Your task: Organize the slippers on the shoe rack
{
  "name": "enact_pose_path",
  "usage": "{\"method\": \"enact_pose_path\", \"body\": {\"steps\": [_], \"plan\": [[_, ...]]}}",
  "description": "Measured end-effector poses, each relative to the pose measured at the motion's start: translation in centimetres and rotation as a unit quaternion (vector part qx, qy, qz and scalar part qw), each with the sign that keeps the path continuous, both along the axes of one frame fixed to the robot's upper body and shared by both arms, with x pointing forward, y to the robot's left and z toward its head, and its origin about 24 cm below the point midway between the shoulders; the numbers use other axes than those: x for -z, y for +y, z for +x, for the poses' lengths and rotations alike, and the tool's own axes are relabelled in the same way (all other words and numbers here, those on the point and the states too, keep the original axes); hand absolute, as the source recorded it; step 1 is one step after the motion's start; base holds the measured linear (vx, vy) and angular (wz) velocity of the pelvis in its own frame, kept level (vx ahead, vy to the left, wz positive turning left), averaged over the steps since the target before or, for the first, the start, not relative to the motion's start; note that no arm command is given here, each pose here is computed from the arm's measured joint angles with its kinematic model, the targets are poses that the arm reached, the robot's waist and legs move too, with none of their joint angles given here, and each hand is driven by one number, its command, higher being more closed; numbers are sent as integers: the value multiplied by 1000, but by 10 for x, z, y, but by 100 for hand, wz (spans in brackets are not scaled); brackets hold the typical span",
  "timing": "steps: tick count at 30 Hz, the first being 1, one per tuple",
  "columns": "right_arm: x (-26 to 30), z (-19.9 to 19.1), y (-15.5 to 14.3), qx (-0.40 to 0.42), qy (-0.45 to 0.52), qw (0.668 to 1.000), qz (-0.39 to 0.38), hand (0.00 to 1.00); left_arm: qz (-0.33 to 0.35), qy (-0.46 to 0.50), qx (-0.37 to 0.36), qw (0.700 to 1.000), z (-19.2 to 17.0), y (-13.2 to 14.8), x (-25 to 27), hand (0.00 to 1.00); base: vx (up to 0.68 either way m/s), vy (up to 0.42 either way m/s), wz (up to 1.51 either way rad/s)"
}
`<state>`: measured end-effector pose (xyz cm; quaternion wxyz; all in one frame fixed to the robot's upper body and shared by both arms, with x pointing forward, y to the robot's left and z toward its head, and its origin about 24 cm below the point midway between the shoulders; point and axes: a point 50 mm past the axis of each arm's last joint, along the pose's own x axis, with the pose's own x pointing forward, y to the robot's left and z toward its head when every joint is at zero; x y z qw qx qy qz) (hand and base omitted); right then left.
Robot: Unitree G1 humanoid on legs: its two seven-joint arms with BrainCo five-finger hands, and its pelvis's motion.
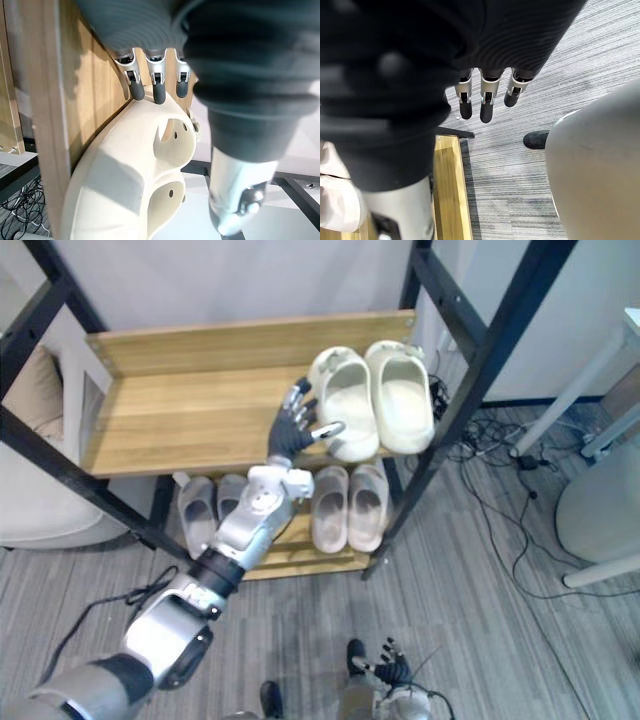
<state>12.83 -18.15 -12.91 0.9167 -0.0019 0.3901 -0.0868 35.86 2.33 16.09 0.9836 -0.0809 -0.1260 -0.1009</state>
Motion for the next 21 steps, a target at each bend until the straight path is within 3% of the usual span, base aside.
{"method": "enact_pose_path", "body": {"steps": [7, 12, 18, 21], "plan": [[-2, -1, -1, 7, -7, 1000, 1, 0, 0, -7, -1, 1000, 0, 4, -5, 0, 1, -13, 6], [0, -3, -1, 12, -1, 1000, 3, 0, -34, -72, 29, 996, -17, 4, -30, 0, -11, -17, 17], [3, -5, -2, 12, 13, 1000, 2, 0, -56, -96, 55, 992, -41, 13, -23, 0, -10, -6, 27], [5, -7, -4, 13, 22, 1000, -1, 0, -65, -109, 108, 986, -63, 9, -19, 0, -9, 7, 19]]}}
